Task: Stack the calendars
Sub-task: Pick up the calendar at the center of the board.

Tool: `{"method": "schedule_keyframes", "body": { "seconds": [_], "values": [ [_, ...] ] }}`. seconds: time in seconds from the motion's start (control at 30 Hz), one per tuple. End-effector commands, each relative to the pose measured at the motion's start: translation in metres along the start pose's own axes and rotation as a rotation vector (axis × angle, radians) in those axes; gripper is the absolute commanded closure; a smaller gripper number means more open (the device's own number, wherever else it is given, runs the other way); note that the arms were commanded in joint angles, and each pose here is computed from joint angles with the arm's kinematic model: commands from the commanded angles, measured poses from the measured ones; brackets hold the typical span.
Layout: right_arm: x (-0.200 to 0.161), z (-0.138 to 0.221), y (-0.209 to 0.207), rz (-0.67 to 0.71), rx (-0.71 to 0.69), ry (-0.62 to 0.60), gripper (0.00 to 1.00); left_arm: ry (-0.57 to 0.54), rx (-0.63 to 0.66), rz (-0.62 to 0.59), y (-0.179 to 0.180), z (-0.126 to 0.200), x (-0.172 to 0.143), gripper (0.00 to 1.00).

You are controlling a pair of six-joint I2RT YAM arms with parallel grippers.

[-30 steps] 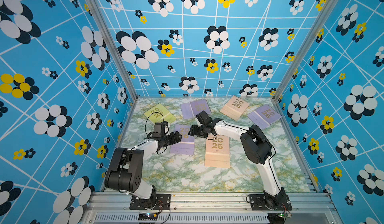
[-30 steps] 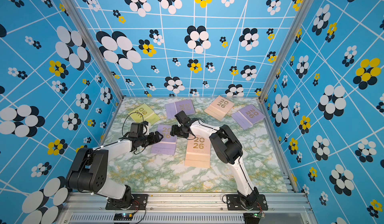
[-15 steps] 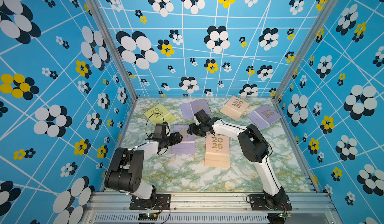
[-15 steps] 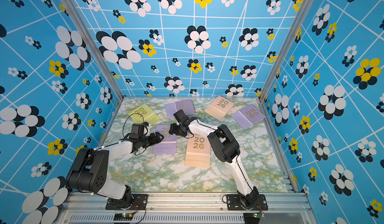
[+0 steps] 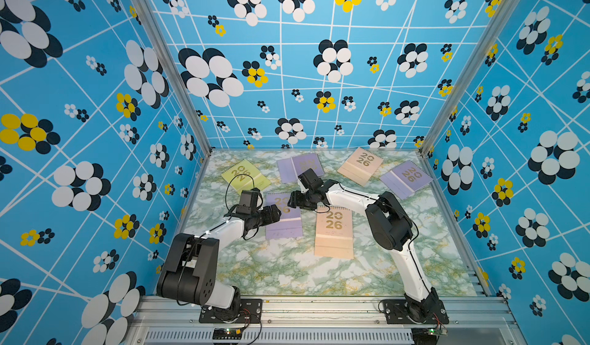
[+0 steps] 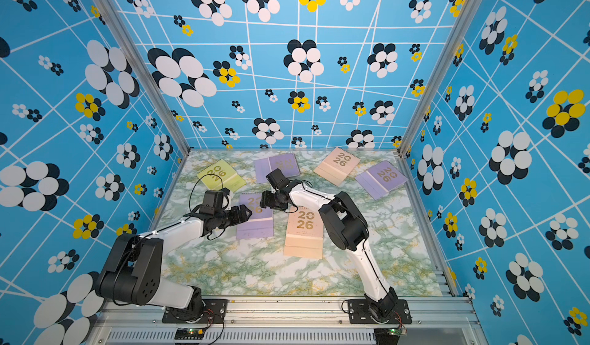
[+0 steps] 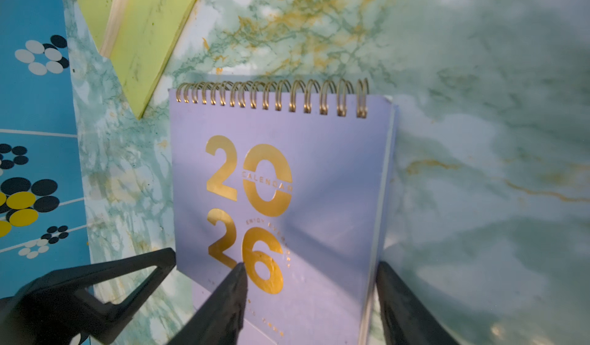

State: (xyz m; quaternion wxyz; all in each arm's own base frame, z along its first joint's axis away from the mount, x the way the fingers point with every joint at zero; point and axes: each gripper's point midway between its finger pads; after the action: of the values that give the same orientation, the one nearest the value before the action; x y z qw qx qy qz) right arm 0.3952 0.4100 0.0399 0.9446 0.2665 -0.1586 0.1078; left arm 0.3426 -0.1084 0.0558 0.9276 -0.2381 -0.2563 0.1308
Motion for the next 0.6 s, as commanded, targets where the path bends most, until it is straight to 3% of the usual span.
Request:
{"method": "schedule_keyframes", "body": {
  "seconds": [0.0, 0.57],
  "values": [
    [-0.015, 0.001, -0.012, 0.009, -0.058, 0.043, 0.34, -0.035, 0.02, -0.043, -0.003, 0.01, 0.017, 0.13],
    [-0.031, -0.002, -0.013, 0.011, -0.039, 0.098, 0.35, 0.019, -0.02, -0.006, 0.002, -0.024, 0.018, 0.14]
  ]
}}
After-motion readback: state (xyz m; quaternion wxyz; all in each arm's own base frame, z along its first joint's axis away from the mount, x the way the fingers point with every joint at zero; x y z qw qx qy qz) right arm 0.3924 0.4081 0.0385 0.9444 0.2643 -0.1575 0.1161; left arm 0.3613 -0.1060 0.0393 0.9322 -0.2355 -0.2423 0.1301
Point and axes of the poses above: each gripper's point midway between its finger pads, its own z axis back along the fingers, its own y axis along the line the jaws close on, x = y × z, and after that the axes turned 6 degrees about z, right-handed
